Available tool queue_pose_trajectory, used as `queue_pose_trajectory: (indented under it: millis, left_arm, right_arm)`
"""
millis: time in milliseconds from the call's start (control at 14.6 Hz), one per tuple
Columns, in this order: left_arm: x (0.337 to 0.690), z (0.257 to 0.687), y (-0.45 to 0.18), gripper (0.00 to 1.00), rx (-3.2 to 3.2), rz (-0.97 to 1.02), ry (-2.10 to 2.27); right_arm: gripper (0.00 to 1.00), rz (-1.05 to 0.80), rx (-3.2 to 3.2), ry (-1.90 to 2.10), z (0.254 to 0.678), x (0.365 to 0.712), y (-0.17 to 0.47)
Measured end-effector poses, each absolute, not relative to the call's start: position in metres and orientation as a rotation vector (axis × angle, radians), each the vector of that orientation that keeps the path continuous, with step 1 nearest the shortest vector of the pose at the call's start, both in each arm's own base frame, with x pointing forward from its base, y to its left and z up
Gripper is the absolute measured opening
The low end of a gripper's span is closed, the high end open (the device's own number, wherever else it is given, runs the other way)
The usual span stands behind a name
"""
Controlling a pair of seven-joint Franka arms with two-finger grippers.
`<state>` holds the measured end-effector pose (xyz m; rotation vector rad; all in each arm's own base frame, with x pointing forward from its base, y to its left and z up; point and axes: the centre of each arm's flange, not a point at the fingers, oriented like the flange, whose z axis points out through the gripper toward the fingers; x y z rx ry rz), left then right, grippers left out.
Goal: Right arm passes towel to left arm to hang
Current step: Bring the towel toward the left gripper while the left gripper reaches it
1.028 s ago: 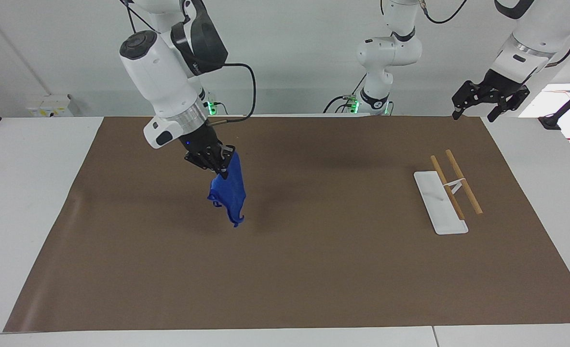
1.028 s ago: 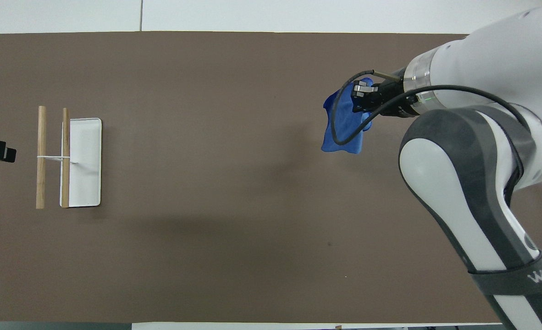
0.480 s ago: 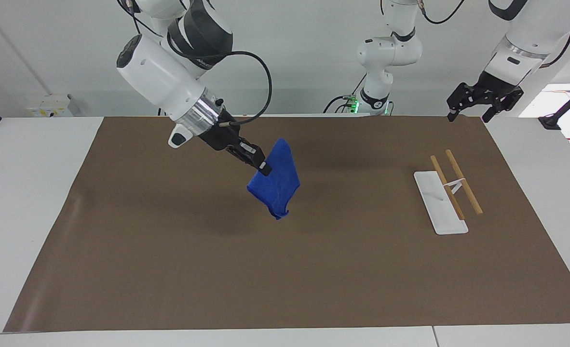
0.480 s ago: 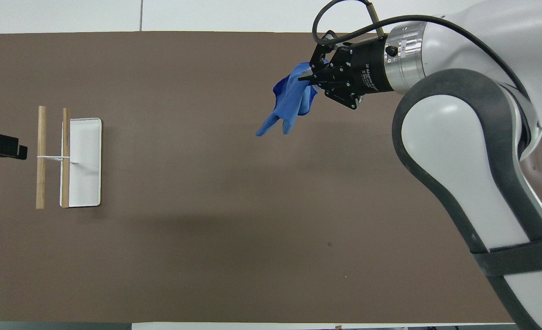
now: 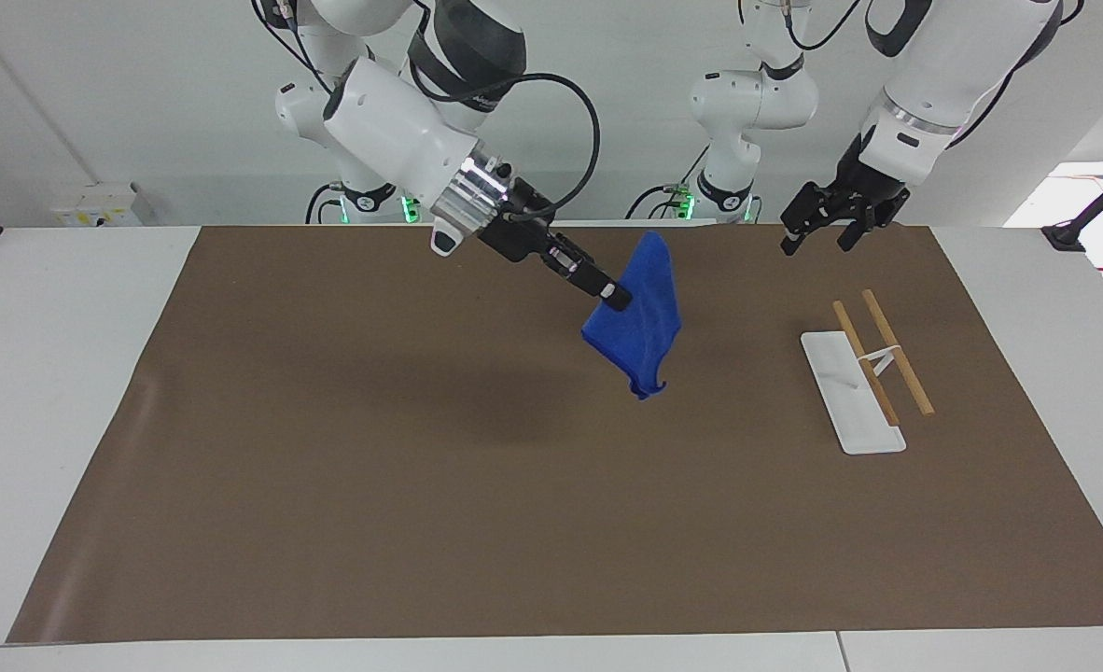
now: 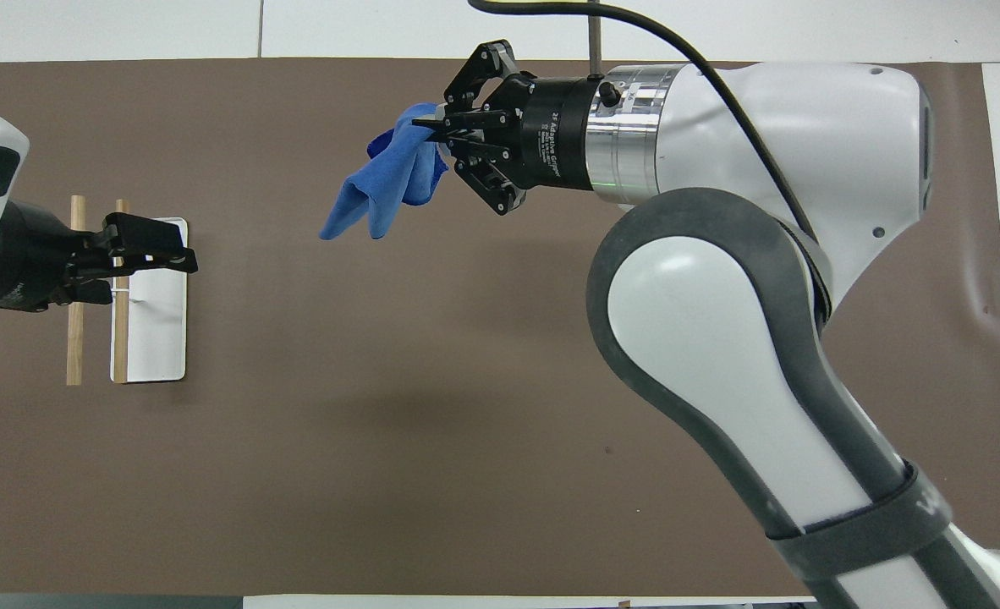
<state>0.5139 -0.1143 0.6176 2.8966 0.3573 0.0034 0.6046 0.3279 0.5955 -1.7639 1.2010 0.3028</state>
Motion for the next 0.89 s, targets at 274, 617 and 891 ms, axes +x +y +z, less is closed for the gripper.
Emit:
queue_pose_trajectory:
  millis: [274, 617, 891]
  left_arm:
    - [0.516, 0.599, -0.138, 1.0, 2.723, -0.057, 0.724]
    - [0.515, 0.592, -0.154, 1.0, 2.562, -0.124, 1.106]
    - [0.514, 0.574, -0.156, 1.0, 2.449, -0.2, 1.3]
  right_arm:
    - [0.04, 0.322, -1.666, 1.241, 0.604, 0.581, 0.373]
    - [0.04, 0.327, -1.665, 1.237, 0.599, 0.57, 0.396]
    - [0.04, 0.332, -1.67, 1.23, 0.599, 0.567, 0.4]
